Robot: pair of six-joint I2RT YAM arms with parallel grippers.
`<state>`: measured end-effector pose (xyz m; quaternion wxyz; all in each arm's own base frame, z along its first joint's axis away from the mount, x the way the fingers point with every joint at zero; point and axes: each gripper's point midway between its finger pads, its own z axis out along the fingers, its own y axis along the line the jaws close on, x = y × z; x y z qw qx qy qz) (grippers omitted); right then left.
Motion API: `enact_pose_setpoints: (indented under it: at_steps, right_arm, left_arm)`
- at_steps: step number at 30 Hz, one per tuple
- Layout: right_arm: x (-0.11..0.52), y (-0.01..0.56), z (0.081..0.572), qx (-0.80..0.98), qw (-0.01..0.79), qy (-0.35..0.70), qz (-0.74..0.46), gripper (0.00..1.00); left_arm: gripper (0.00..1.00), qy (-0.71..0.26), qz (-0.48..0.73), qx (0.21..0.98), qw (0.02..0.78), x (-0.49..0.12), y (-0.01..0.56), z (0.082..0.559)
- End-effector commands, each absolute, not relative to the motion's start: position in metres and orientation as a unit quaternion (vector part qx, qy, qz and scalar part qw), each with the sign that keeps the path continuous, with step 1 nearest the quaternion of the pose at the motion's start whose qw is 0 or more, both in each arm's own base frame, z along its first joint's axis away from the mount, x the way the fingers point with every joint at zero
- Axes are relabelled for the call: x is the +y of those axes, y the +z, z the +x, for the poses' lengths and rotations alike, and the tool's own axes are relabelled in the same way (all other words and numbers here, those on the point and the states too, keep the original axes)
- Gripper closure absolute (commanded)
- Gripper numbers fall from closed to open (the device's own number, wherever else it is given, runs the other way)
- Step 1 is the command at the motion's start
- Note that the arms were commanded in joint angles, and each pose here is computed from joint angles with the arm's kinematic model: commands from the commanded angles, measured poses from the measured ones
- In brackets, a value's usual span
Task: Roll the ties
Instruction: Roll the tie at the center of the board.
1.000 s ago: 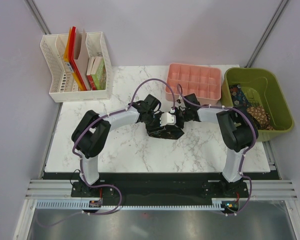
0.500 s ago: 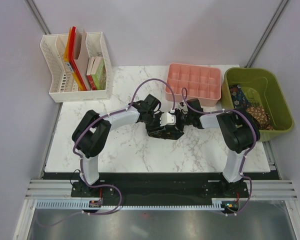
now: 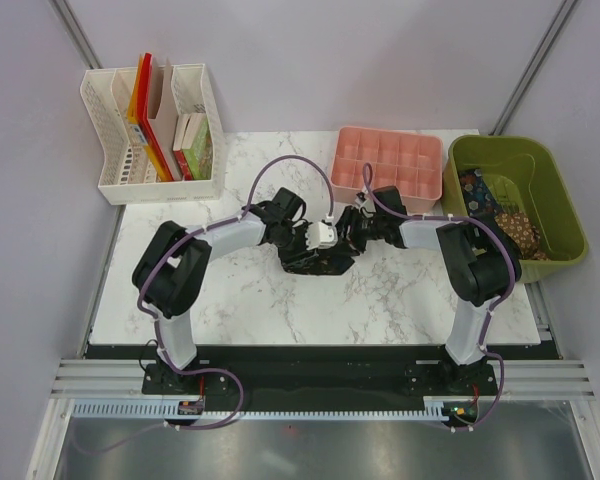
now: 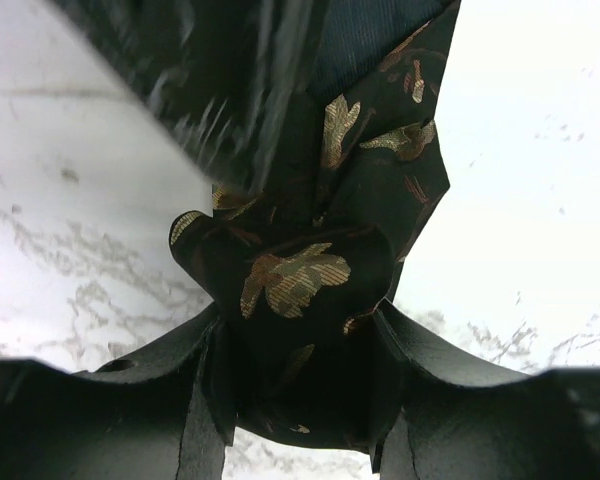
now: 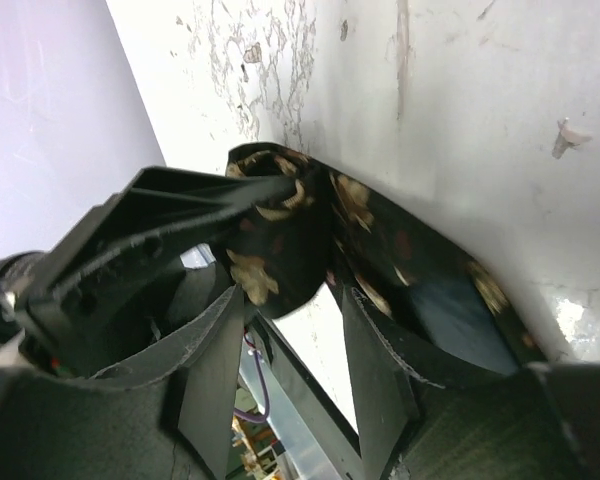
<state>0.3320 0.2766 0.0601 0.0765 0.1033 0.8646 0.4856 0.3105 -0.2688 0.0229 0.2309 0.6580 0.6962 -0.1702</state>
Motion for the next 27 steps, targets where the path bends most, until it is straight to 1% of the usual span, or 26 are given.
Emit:
enact_pose_setpoints:
  at_steps: [1,8,13,16,17,20,24,26,27]
  right_arm:
    - [0.292,0.080,0.336,0.852,0.090,0.509,0.084,0.49]
    - [0.320,0.075,0.331,0.848,0.077,0.519,0.081,0.44]
    - [0.328,0.058,0.326,0.856,0.068,0.506,0.081,0.46]
    - [0.325,0.047,0.323,0.864,0.059,0.493,0.087,0.57]
    - [0.323,0.043,0.321,0.866,0.056,0.489,0.088,0.66]
    - [0.317,0.035,0.317,0.876,0.054,0.471,0.086,0.83]
    - [0.309,0.025,0.316,0.887,0.050,0.450,0.088,0.95]
    - [0.305,0.018,0.315,0.894,0.049,0.436,0.089,1.00]
    - [0.303,0.015,0.315,0.897,0.050,0.429,0.090,1.00]
  left_arm:
    - [0.71,-0.141,0.630,0.759,0.087,-0.201,-0.027,0.268]
    - [0.71,-0.144,0.629,0.758,0.094,-0.206,-0.024,0.273]
    - [0.69,-0.146,0.629,0.757,0.099,-0.208,-0.022,0.275]
    - [0.69,-0.147,0.629,0.757,0.102,-0.209,-0.020,0.276]
    - [0.68,-0.147,0.629,0.756,0.104,-0.210,-0.019,0.277]
    - [0.67,-0.148,0.629,0.755,0.109,-0.212,-0.014,0.278]
    - [0.66,-0.153,0.630,0.752,0.121,-0.217,-0.004,0.281]
    - [0.64,-0.155,0.632,0.749,0.128,-0.220,0.002,0.284]
    - [0.60,-0.160,0.632,0.747,0.129,-0.222,0.004,0.284]
